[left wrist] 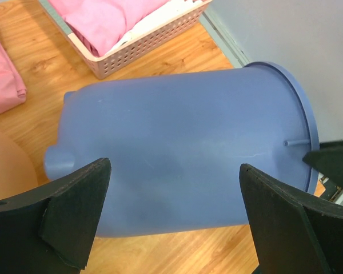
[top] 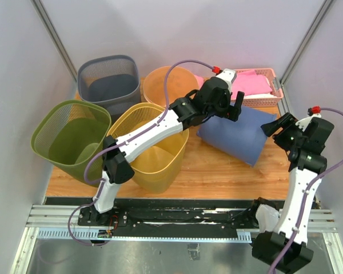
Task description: Turn the large container upside down
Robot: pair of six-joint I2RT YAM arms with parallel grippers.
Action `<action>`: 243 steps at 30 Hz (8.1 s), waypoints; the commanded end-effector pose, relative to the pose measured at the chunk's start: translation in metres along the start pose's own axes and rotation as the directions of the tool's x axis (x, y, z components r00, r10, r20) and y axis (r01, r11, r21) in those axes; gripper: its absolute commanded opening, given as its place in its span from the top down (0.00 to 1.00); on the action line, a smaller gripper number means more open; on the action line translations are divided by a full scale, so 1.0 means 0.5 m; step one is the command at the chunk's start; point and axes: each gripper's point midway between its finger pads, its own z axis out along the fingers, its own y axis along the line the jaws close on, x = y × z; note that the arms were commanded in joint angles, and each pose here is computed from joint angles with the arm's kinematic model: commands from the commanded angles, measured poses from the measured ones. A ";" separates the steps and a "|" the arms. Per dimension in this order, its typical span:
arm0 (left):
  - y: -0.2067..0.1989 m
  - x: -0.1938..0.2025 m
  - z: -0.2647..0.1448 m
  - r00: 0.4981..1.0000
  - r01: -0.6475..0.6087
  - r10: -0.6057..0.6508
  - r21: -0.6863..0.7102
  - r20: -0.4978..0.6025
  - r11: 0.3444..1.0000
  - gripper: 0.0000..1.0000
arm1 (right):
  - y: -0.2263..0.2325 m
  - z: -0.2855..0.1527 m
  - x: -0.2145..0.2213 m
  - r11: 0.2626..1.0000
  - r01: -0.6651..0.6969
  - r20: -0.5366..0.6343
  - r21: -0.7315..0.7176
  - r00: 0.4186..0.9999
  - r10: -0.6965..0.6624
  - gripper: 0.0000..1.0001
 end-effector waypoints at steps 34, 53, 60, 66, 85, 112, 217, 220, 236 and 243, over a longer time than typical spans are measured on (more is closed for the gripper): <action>0.110 0.009 0.032 0.999 0.021 -0.024 -0.070 -0.048 0.997 0.01 | -0.049 0.073 -0.001 0.688 -0.532 -0.058 -0.493 0.810 0.584 1.00; 0.120 0.084 0.095 0.977 0.110 -0.099 0.047 -0.188 0.993 0.01 | -0.085 0.079 0.018 0.678 -0.580 -0.050 -0.450 0.775 0.630 1.00; 0.077 0.076 0.090 0.979 0.141 -0.112 0.167 -0.172 0.976 0.01 | -0.085 0.080 0.020 0.680 -0.581 -0.051 -0.447 0.776 0.628 1.00; 0.004 0.025 0.040 0.982 0.170 -0.129 0.358 -0.137 0.918 0.01 | -0.086 0.080 0.021 0.682 -0.582 -0.052 -0.444 0.776 0.628 1.00; -0.097 -0.073 -0.094 0.975 0.221 -0.192 0.599 -0.113 0.770 0.01 | -0.057 0.100 0.049 0.648 -0.609 -0.098 -0.457 0.759 0.644 0.95; 0.113 -0.058 0.003 0.995 0.094 -0.092 0.038 -0.033 0.995 0.01 | 0.029 0.087 0.001 0.451 -0.607 -0.208 -0.654 0.717 0.665 1.00; 0.131 -0.205 -0.371 0.966 0.013 -0.023 0.042 0.259 0.999 0.01 | 0.325 -0.168 -0.138 0.834 0.262 0.274 -0.485 0.952 -0.140 0.34; 0.168 -0.200 -0.403 0.958 0.041 -0.032 -0.026 0.286 0.999 0.01 | 0.376 -0.139 -0.074 0.782 0.350 0.188 -0.516 0.937 -0.295 0.34; 0.238 -0.170 -0.524 0.927 0.132 -0.078 -0.125 0.366 0.983 0.01 | 0.249 0.095 0.150 0.721 0.674 -0.166 -0.161 0.701 -0.693 0.30; 0.221 -0.133 -0.480 0.952 0.110 -0.080 -0.083 0.297 0.990 0.01 | 0.136 0.144 0.048 0.726 0.672 -0.145 0.148 0.741 -0.656 0.22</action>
